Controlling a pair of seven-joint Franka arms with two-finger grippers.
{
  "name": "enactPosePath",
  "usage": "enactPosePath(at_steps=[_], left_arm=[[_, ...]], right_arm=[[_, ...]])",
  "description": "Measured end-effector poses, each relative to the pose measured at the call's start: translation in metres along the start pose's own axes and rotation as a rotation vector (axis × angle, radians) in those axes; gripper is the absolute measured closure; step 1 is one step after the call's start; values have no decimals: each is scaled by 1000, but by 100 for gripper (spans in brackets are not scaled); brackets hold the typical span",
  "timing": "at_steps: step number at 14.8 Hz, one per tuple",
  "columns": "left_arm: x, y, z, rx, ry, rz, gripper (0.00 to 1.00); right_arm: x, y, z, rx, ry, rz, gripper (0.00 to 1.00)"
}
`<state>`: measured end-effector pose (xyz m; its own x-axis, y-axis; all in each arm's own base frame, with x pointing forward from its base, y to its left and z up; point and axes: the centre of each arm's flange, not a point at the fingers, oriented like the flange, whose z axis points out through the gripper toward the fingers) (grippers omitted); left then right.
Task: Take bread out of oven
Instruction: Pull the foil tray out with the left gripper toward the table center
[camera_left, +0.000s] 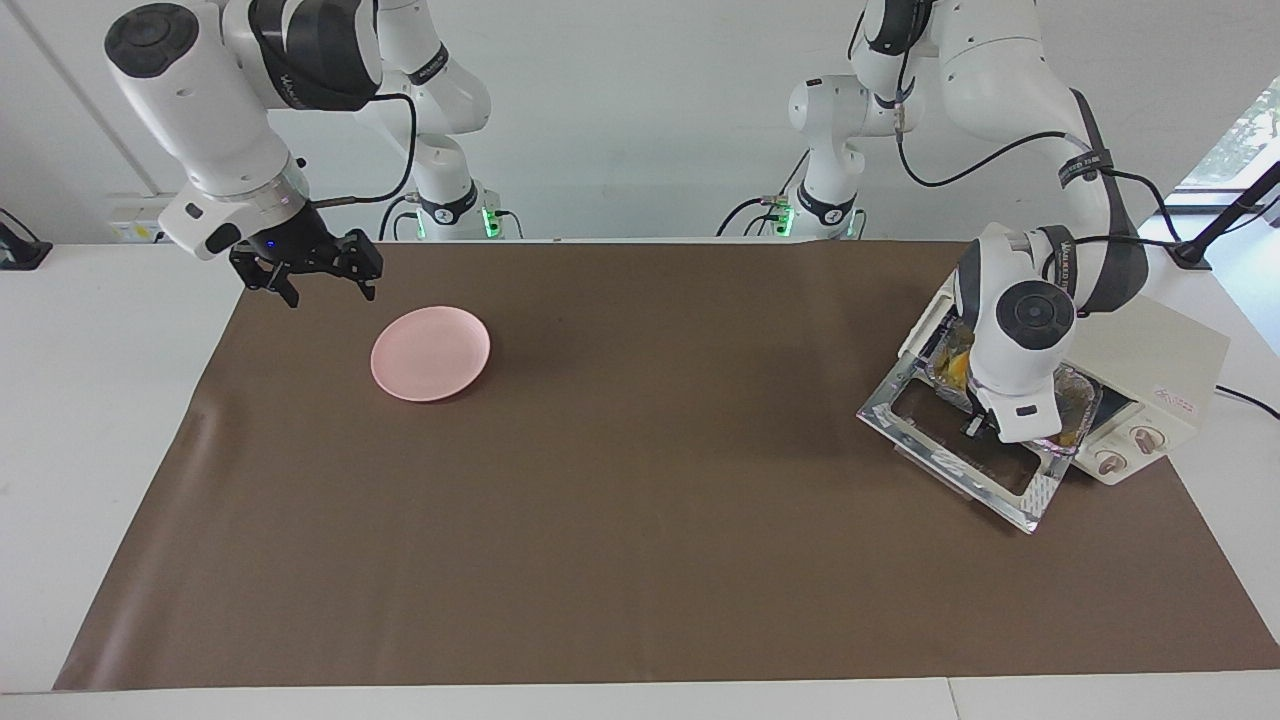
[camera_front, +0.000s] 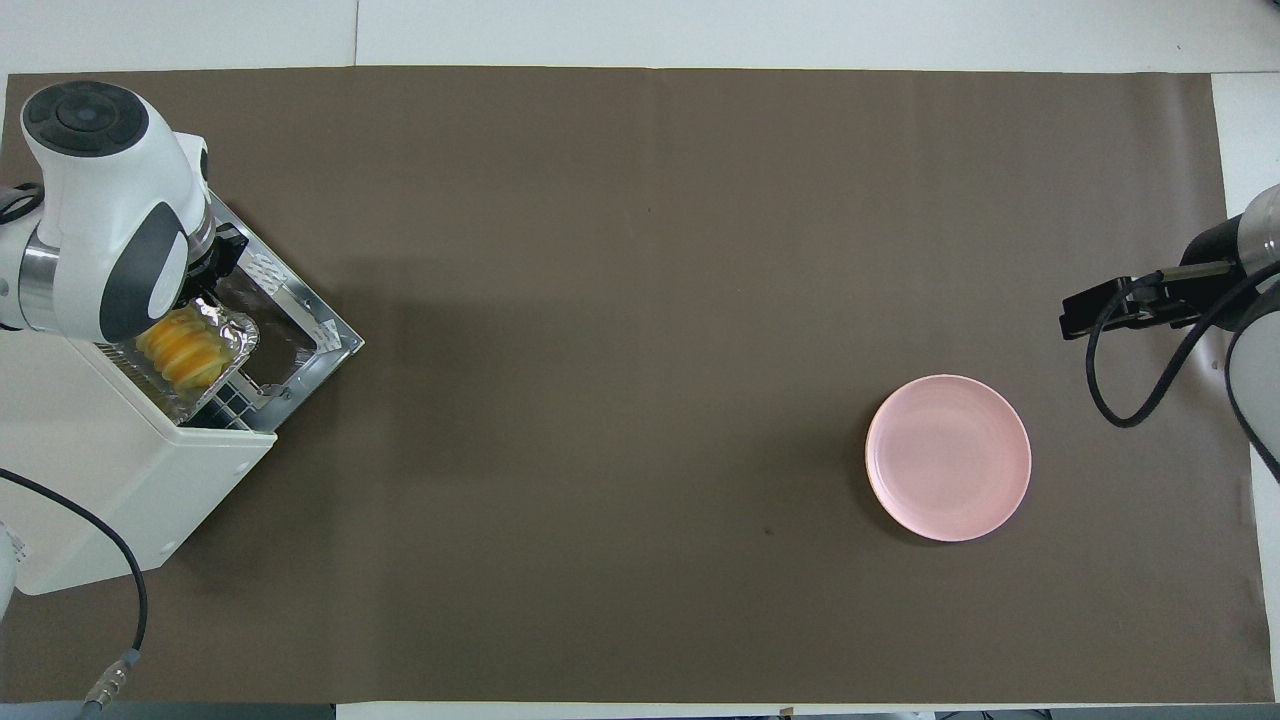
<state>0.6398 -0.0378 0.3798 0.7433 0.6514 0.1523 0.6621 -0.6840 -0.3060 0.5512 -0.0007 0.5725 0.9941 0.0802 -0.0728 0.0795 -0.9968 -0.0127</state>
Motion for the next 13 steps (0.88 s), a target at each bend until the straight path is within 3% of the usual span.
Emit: enactPosePath(at_steps=[6, 13], left_arm=[[-48, 55, -70, -195, -45, 35, 98], [-184, 130, -120, -324, -88, 216, 98]], right_arm=[[0, 0, 0, 0, 0, 0, 0], [0, 0, 0, 0, 0, 0, 0]])
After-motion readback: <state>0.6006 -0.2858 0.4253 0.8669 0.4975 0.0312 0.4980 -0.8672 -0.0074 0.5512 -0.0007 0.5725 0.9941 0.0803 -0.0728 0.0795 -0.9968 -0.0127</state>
